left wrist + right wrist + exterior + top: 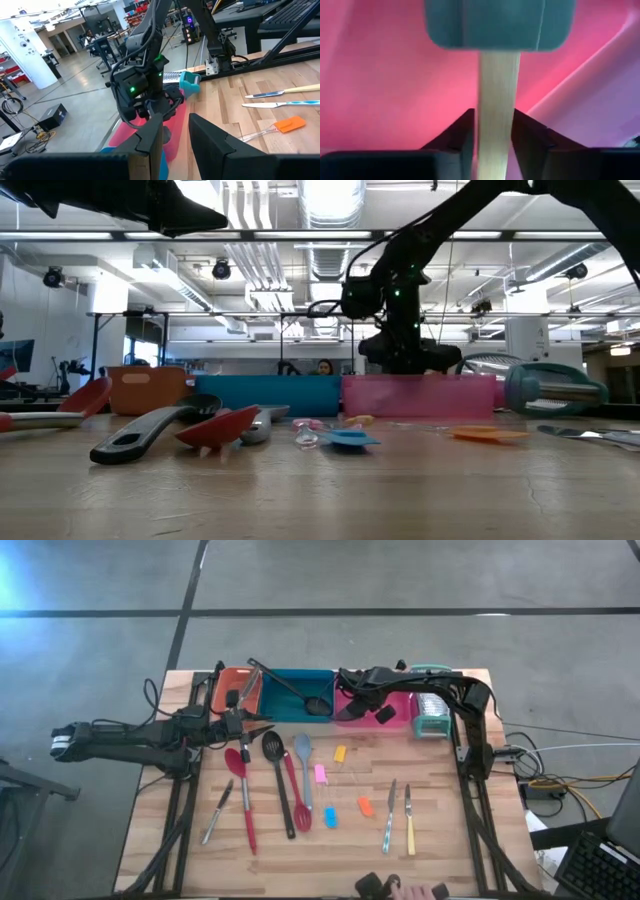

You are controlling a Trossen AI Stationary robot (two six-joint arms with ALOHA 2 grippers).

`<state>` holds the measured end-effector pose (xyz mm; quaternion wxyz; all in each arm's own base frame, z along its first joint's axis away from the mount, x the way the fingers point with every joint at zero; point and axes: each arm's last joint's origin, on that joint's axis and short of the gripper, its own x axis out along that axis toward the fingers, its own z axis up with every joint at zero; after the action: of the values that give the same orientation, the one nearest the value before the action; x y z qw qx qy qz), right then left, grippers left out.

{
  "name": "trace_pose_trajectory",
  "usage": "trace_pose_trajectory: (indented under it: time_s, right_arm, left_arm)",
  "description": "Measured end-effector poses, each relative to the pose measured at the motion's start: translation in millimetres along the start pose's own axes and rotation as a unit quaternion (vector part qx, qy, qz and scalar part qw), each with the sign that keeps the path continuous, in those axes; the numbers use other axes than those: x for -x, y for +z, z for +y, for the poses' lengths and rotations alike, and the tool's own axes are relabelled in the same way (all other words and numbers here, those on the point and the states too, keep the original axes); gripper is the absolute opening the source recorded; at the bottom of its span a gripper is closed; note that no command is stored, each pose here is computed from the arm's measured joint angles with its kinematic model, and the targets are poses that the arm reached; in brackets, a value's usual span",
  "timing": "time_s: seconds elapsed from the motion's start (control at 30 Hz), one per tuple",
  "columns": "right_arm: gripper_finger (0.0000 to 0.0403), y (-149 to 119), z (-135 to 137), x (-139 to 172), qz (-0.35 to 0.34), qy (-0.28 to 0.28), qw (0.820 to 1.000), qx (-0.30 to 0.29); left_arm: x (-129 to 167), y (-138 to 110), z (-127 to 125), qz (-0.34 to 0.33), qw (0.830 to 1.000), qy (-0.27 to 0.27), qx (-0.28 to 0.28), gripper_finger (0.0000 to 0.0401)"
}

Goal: Pick & Place Kitchen Items
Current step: Put the gray spatula into the red bin, then put the red serving spoon into the blue bin

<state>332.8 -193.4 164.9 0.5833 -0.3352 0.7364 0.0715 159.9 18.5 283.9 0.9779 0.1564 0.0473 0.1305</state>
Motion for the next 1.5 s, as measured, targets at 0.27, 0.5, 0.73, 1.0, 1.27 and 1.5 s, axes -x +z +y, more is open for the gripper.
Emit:
trace_pose_trajectory:
  time_s: [0.27,0.5,0.73,1.0,1.27,1.5]
  right_arm:
    - [0.0182,-1,1,2,0.027,-0.014,0.999,-0.035]
    - [0.0184,-3,1,25,0.051,-0.060,0.996,-0.043]
    - [0.0176,-7,7,57,0.029,-0.089,0.992,-0.083]
    - [0.0174,-13,21,93,0.008,-0.104,0.985,-0.134]
    - [0.0173,-17,36,134,-0.044,-0.143,0.969,-0.196]
    - [0.0177,-16,53,163,-0.097,-0.163,0.945,-0.268]
  left_arm:
    - [0,0,0,0.000,1.000,0.000,0.000,0.0099]
    - [0,0,0,0.000,1.000,0.000,0.000,0.0099]
    - [0,0,0,0.000,1.000,0.000,0.000,0.0099]
    - [0,0,0,0.000,1.000,0.000,0.000,0.0099]
    - [0,0,0,0.000,1.000,0.000,0.000,0.0099]
    - [0,0,0,0.000,1.000,0.000,0.000,0.0099]
